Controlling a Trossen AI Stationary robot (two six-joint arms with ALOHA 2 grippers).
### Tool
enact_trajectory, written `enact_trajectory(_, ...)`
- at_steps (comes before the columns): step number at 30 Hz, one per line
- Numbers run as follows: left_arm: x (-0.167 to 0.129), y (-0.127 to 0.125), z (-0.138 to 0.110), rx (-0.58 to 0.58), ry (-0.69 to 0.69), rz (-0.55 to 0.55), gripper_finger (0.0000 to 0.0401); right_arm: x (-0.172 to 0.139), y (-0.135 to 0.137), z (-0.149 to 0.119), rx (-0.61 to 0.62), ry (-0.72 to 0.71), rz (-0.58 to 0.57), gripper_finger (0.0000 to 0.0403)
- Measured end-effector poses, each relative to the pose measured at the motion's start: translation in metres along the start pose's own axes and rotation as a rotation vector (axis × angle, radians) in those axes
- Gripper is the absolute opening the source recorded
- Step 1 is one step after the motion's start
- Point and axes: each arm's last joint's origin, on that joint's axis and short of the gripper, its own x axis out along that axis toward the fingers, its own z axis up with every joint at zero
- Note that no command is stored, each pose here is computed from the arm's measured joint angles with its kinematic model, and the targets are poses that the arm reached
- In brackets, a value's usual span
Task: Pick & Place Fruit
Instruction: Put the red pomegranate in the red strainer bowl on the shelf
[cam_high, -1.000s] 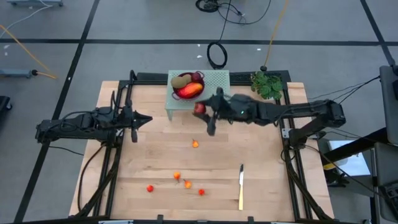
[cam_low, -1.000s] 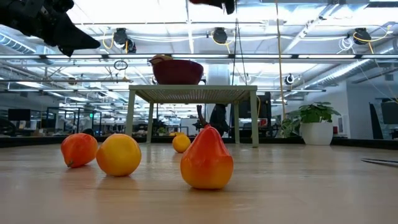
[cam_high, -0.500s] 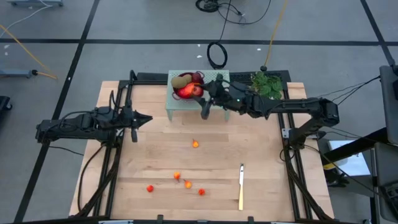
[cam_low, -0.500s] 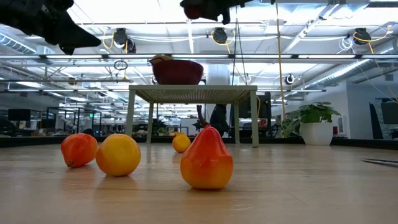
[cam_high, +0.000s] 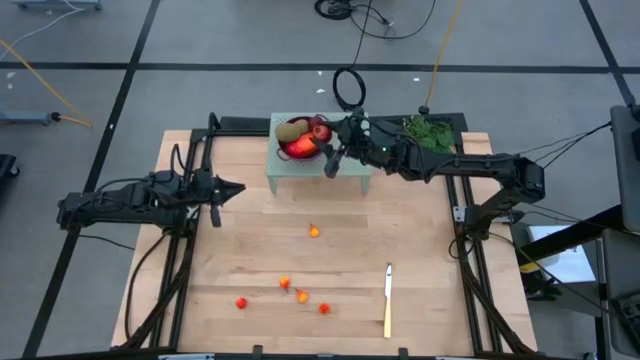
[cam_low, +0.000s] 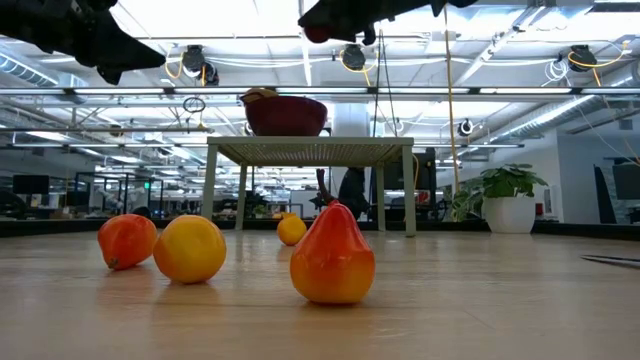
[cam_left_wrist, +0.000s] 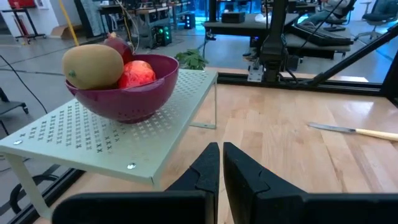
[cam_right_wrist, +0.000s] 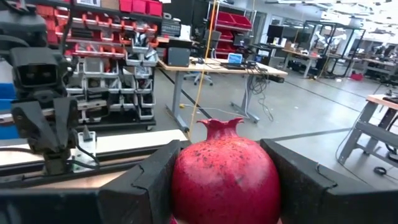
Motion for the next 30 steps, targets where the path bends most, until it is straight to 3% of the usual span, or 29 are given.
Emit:
enact_trajectory(6,0.0,0.0,0.0,0.0,0.001,0.015,0.0021,0.002,-0.01,0.002,-0.002,0.01,0.021,0.0201)
enact_trajectory(17,0.0,0.002,0.0,0.0,0.001,0.053,0.0021,0.001,-0.022,0.029,-0.007,0.082,0.007,0.0201)
enact_trajectory(25,0.0,0.002,0.0,0.0,0.001,0.054,0.0021,0.011,-0.018,0.015,-0.02,0.179,0.02,0.0201)
enact_trajectory(30,0.0,0.002,0.0,-0.001,0.001,0.054,0.0021,0.033,-0.017,0.014,-0.042,0.279,0.056,0.0201)
